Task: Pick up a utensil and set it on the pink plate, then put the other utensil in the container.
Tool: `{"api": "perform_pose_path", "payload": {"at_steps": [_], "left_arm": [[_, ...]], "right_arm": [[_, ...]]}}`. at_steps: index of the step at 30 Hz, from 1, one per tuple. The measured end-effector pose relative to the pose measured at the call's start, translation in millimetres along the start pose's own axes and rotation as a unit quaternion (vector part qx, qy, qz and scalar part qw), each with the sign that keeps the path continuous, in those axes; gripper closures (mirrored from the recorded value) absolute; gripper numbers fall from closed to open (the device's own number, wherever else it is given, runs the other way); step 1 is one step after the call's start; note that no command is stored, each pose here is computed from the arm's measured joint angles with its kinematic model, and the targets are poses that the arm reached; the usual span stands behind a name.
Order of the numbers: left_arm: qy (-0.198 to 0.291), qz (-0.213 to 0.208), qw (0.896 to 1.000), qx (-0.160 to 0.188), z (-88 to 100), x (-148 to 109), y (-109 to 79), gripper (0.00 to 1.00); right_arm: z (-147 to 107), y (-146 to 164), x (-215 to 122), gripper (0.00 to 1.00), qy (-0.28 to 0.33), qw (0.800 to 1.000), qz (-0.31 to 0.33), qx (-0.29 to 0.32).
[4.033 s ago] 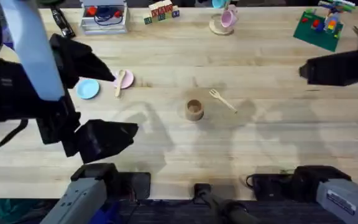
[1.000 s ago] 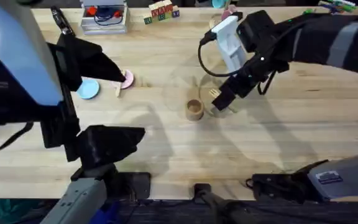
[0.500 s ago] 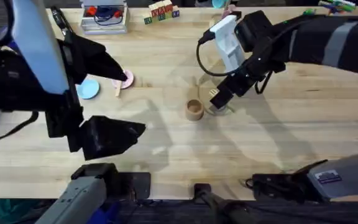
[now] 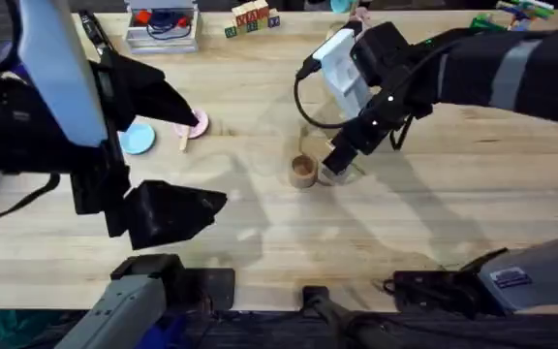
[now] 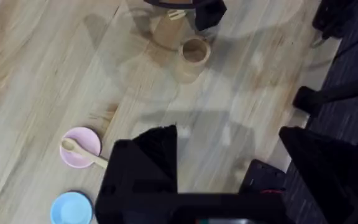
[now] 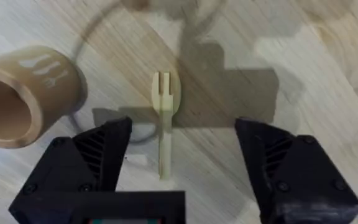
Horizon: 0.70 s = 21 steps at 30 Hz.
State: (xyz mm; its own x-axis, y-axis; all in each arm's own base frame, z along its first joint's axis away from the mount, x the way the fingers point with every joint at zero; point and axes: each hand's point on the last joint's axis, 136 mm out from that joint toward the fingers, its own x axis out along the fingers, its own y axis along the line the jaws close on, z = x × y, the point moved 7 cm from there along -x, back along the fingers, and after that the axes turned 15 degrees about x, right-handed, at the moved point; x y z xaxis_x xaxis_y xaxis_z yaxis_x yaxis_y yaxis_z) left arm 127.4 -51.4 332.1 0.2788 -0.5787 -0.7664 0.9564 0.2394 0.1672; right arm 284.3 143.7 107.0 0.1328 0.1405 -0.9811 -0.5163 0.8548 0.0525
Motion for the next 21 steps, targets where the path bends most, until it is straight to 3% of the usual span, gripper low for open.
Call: {"api": "perform_pose_path", "payload": {"at_steps": [10, 13, 15, 17, 21], "left_arm": [[0.0, 0.0, 1.0, 0.0, -0.1, 0.0, 0.0, 0.008], [0.001, 0.0, 1.0, 0.0, -0.1, 0.0, 0.0, 0.008], [0.001, 0.0, 1.0, 0.0, -0.1, 0.0, 0.0, 0.008], [0.001, 0.0, 1.0, 0.0, -0.1, 0.0, 0.0, 0.008], [0.001, 0.0, 1.0, 0.0, -0.2, 0.0, 0.0, 0.008]], "right_arm": [[1.9, -0.7, 2.4, 0.01, 0.007, 1.0, -0.003, 0.003], [2.2, -1.2, 2.4, 0.081, 0.006, 1.0, -0.005, 0.004], [3.2, -1.5, 2.8, 0.197, 0.004, 1.0, -0.006, 0.005], [4.6, -1.3, 3.1, 0.381, 0.002, 1.0, -0.005, 0.005], [7.1, -1.2, 2.9, 0.92, -0.003, 1.0, -0.004, 0.005]]}}
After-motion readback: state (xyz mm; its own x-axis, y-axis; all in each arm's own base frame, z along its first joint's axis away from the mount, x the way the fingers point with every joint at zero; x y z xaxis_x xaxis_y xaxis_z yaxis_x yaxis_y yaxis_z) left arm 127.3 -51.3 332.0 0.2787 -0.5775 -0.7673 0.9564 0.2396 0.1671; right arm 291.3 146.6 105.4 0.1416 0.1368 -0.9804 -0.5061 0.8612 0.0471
